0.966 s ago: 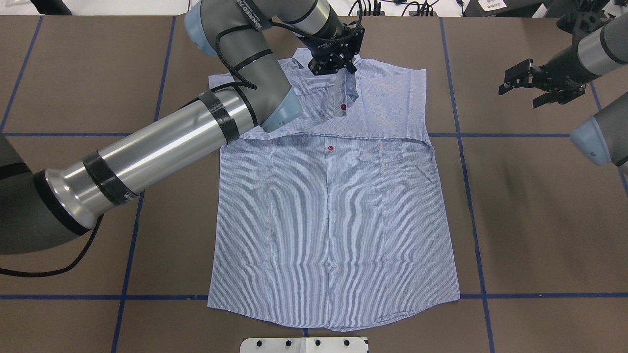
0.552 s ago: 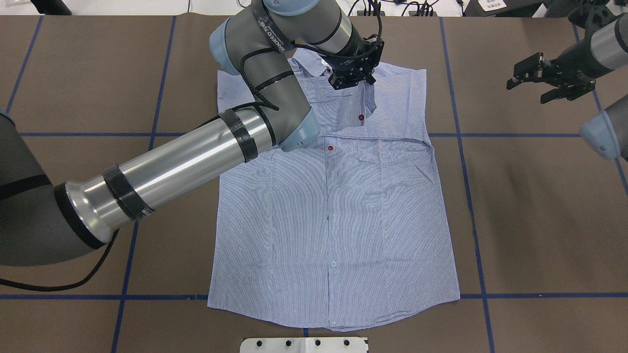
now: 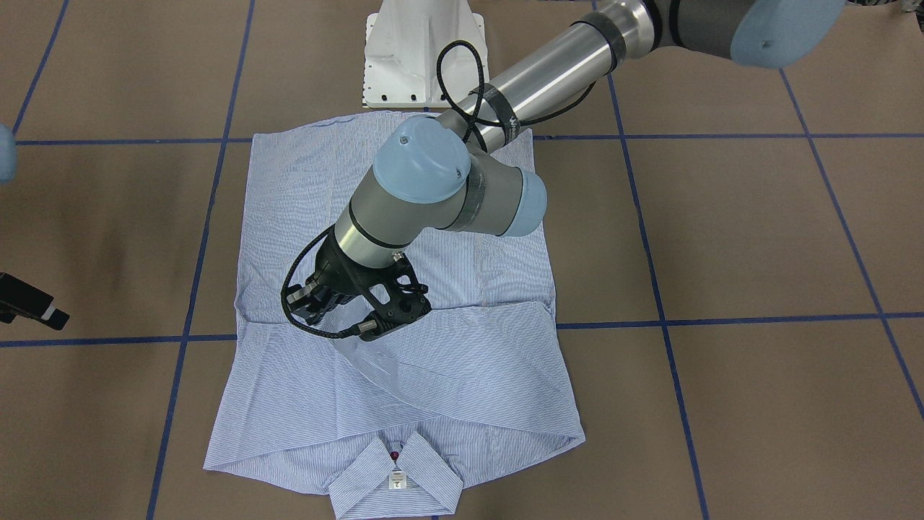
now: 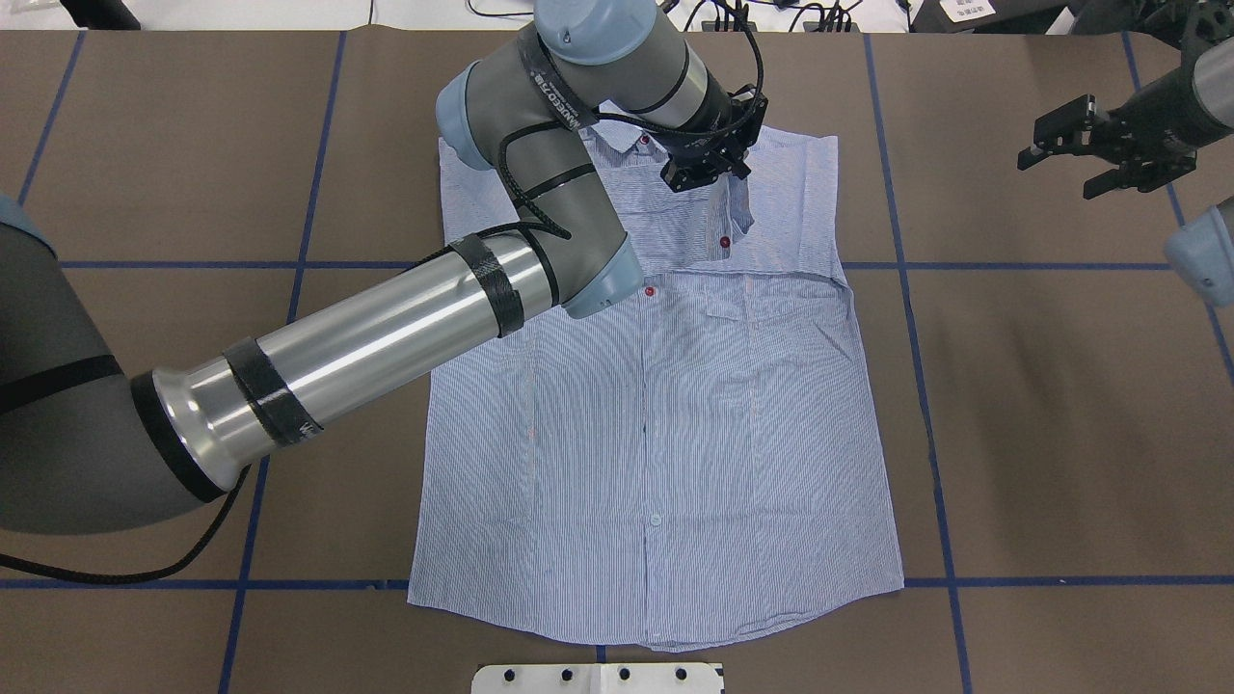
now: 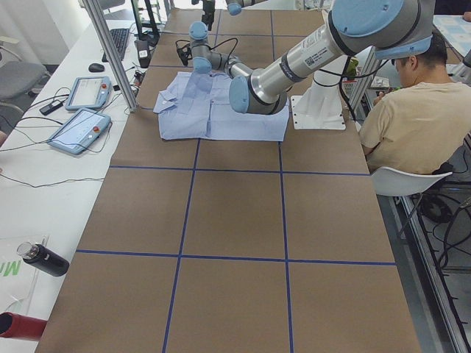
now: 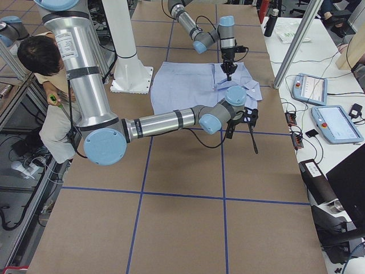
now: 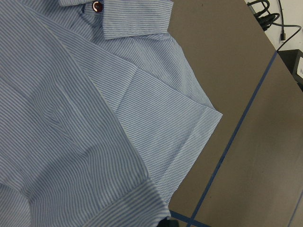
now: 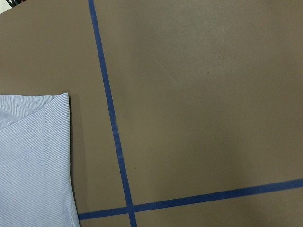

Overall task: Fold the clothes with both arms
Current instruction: 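Release the sleeve near the collar and lift the left gripper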

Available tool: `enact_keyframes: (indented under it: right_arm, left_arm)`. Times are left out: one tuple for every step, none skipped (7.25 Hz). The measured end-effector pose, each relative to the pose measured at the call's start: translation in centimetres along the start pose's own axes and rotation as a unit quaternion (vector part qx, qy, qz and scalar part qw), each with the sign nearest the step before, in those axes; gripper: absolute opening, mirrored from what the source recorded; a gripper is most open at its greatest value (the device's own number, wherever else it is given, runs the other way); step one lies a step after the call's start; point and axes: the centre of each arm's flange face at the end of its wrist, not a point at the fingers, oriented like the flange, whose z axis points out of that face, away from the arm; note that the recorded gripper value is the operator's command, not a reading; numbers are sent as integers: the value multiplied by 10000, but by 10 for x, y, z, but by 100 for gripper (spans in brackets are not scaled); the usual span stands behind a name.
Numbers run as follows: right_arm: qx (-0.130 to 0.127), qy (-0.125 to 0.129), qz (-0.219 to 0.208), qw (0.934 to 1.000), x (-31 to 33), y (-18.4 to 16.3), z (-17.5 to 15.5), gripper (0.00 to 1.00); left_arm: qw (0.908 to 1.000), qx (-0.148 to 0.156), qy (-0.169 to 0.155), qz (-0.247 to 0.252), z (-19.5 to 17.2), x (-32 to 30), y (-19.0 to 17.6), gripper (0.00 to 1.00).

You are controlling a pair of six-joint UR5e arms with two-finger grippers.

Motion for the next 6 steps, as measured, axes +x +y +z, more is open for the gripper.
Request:
enact_keyframes:
  right_arm:
    - [0, 11, 8, 10000, 1, 0, 1, 100]
    - [1, 15, 11, 10000, 2, -1, 1, 100]
    - [-7, 13, 17, 10000, 2, -1, 1, 100]
    - [-13, 14, 25, 10000, 3, 0, 1, 100]
    - [-13, 13, 34, 10000, 3, 0, 1, 100]
    - [-5, 5, 47, 10000, 2, 1, 0, 100]
  left_arm:
    - [10000, 10, 30, 15, 3, -2, 0, 0]
    - [10000, 27, 66, 33, 6, -3, 1, 0]
    - [9999, 22, 93, 34, 7, -3, 4, 51]
    - [9999, 13, 142, 22, 8, -2, 8, 68]
    - [9998, 17, 195, 15, 10, -2, 12, 72]
    - [9997, 23, 236, 8, 11, -1, 16, 73]
